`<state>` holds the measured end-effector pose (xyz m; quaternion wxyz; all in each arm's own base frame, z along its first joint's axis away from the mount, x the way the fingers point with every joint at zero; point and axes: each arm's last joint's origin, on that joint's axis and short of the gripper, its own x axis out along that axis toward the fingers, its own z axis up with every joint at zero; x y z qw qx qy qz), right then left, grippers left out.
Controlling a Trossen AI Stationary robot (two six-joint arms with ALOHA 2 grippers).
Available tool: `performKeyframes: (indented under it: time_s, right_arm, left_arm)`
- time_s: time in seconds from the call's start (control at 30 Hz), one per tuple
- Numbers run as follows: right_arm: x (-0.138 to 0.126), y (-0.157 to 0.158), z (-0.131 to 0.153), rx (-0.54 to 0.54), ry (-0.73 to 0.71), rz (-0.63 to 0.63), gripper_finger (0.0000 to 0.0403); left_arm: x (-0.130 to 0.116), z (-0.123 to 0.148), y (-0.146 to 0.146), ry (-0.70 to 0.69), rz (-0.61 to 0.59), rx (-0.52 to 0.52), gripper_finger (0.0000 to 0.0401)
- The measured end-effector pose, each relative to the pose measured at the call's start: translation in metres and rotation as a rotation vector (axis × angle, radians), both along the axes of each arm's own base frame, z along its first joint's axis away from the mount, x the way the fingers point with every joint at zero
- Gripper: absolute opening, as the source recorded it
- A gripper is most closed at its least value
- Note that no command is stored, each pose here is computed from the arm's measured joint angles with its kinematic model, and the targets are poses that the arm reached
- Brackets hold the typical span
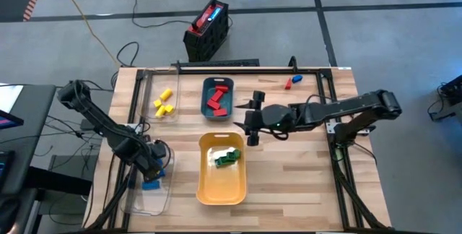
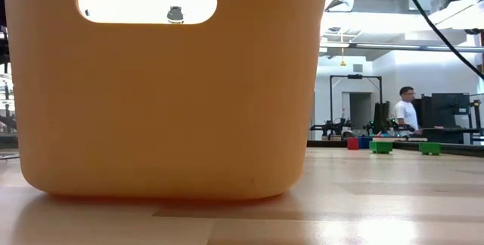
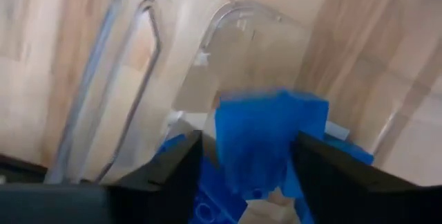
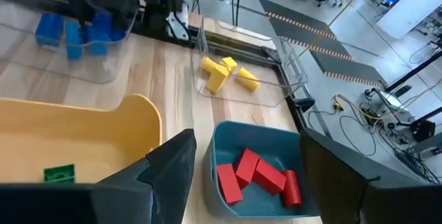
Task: Sort blocks
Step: Put the rectangular blue game piece into the bottom transparent bin, then put the square green game piece into the yellow bin
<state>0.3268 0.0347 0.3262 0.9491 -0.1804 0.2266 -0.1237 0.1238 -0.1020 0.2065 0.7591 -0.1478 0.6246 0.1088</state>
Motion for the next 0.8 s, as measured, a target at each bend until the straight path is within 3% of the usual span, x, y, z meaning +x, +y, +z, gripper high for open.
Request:
performKeyframes:
  time_s: [0.17, 0.4, 0.57, 0.8]
  right_arm:
    - [-0.008, 0.002, 0.009, 0.015, -0.025, 0.005, 0.0265]
    - [-0.029, -0.005, 0.012, 0.001, 0.062, -0.093, 0.0265]
    - [-0.053, -0.027, 0.006, 0.016, 0.194, -0.233, 0.0265]
    - [-0.086, -0.057, -0.025, 0.088, 0.245, -0.396, 0.0265]
  left_arm:
    - [0.001, 0.000, -0.001, 0.003, -0.005, 0.002, 0.0275]
    - [0.007, 0.019, -0.004, -0.084, -0.068, 0.022, 0.0286]
    - [0.015, 0.036, -0.004, -0.234, -0.136, 0.153, 0.0287]
    - [0.029, 0.045, -0.005, -0.460, -0.319, 0.447, 0.0287]
